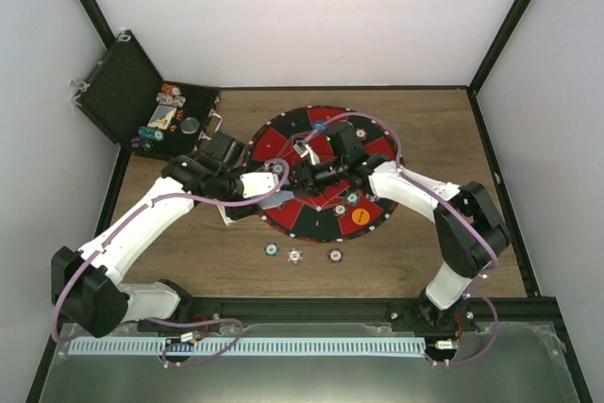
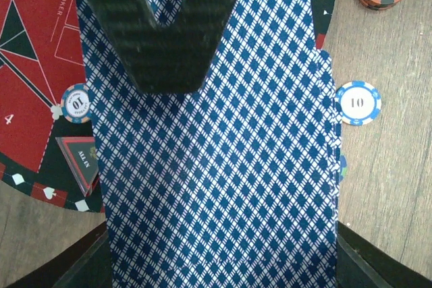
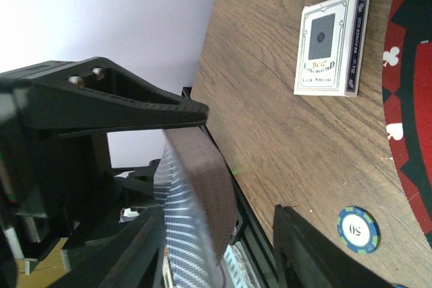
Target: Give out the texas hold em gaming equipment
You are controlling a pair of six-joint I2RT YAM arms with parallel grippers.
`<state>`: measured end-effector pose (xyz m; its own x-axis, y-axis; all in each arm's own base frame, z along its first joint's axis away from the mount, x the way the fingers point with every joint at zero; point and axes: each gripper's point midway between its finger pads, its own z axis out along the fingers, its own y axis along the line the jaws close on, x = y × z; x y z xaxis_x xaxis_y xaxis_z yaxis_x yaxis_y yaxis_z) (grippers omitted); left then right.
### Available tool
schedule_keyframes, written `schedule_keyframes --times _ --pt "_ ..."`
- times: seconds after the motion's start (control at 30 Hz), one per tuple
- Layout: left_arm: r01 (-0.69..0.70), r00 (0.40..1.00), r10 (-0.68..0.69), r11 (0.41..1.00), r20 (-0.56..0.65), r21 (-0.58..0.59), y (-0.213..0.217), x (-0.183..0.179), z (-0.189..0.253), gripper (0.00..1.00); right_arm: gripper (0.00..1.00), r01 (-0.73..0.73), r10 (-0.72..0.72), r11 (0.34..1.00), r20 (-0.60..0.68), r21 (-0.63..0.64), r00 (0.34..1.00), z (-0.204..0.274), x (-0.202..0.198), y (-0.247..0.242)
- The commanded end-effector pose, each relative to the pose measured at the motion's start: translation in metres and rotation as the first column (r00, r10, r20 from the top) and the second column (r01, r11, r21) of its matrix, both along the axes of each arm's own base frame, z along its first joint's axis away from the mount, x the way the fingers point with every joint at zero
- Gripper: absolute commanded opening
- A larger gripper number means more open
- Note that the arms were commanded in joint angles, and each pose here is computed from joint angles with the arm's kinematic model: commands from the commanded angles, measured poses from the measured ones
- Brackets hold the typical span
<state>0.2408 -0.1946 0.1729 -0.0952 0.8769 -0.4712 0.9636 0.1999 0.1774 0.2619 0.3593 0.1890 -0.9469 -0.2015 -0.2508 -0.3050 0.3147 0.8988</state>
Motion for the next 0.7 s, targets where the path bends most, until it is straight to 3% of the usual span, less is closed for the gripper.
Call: schedule_keyframes --times 0.0,0.27,0.47,0.6,0.67 --pt "0.006 1.0 -0.006 1.0 0.001 -0.005 0.002 -0.003 0.0 0.04 0.44 0.023 -0.023 1.0 0.035 0.004 0.999 0.016 0.0 -0.008" --pt "0.001 1.0 -0.001 1.0 0.003 0.004 0.003 -0.003 -0.002 0.04 0.21 0.028 -0.029 1.0 0.045 0.008 0.999 0.025 -0.002 -0.01" --pt "-0.007 1.0 0.007 1.0 -0.001 0.012 0.005 -0.003 -0.005 0.04 0.16 -0.001 -0.001 0.999 0.043 0.033 0.999 0.03 -0.007 -0.009" --pt "-0.013 1.0 0.013 1.0 -0.004 0.02 0.007 -0.002 -0.006 0.04 0.02 0.0 -0.002 1.0 0.066 0.029 0.998 0.032 -0.006 -0.011" --pt "-0.018 1.0 0.018 1.0 -0.005 0.023 0.009 -0.002 -0.006 0.04 0.01 0.005 -0.007 0.999 0.071 0.032 0.997 0.035 -0.003 -0.014"
